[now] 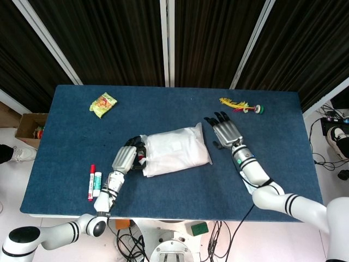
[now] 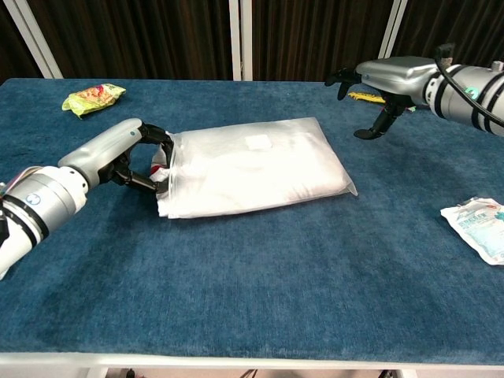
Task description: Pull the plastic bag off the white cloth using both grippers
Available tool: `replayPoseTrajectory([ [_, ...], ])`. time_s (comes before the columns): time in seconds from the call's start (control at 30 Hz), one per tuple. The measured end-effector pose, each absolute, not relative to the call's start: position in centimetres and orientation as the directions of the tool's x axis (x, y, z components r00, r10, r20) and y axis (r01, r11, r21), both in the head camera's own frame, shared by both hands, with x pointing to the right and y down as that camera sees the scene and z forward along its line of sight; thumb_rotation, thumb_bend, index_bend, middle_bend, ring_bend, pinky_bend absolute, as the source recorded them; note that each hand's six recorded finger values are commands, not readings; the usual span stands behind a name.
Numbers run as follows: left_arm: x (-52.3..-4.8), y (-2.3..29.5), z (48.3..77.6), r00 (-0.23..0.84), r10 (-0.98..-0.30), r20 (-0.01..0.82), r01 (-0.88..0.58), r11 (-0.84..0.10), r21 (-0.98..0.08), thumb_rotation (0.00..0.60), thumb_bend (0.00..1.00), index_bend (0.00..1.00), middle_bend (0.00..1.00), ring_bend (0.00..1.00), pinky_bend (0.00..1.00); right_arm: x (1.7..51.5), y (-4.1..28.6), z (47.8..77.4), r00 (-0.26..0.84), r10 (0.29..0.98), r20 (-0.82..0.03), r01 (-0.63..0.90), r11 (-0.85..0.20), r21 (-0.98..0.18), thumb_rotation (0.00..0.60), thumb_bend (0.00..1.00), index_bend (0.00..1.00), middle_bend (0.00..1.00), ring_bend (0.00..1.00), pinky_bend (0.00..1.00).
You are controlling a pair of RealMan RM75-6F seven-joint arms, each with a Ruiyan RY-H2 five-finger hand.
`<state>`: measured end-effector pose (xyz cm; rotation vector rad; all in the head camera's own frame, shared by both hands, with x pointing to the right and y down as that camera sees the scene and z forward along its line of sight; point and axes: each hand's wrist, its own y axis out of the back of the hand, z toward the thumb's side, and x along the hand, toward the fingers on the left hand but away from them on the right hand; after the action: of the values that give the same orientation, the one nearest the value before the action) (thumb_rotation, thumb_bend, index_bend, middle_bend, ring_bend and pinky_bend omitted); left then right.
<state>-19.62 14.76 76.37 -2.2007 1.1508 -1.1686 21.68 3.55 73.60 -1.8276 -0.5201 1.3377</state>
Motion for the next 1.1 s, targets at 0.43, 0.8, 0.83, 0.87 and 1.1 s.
replayPoseTrajectory([
  [0.43,-20.1,14.4,76.7,0.303,-0.809,0.504,-0.475,-0.586,-0.656,0.6,0.53,0.76,0.32,0.09,0.12,16.5,1.0,78.5,0.365,0.66,-0.656,-0.369,-0.545,-0.753,0.6,0.3,0.24,0.19,0.0,0.01],
  [0.8,-20.2,14.4,76.9,0.304,-0.808,0.505,-0.476,-0.588,-0.654,0.6,0.53,0.76,0.31,0.09,0.12,16.5,0.9,79.2,0.379,0.672,-0.636,-0.315,-0.552,-0.772,0.6,0.37,0.4,0.26,0.04,0.05],
  [0.83,-20.2,14.4,76.9,0.304,-0.808,0.505,-0.476,-0.588,-0.654,0.6,0.53,0.76,0.31,0.09,0.12,16.5,0.8,79.2,0.38,0.674,-0.634,-0.312,-0.551,-0.774,0.6,0.37,0.41,0.27,0.04,0.05],
  [0.87,-20.2,14.4,76.9,0.304,-0.808,0.504,-0.476,-0.587,-0.654,0.6,0.53,0.76,0.31,0.09,0.12,16.6,0.8,79.1,0.383,0.675,-0.631,-0.312,-0.549,-0.776,0.6,0.38,0.43,0.27,0.05,0.05],
  [1.1,-20.3,14.4,77.1,0.3,-0.805,0.512,-0.472,-0.592,-0.653,0.6,0.53,0.76,0.31,0.09,0.12,17.1,0.6,79.2,0.383,0.68,-0.626,-0.326,-0.534,-0.78,0.6,0.43,0.59,0.32,0.06,0.07],
])
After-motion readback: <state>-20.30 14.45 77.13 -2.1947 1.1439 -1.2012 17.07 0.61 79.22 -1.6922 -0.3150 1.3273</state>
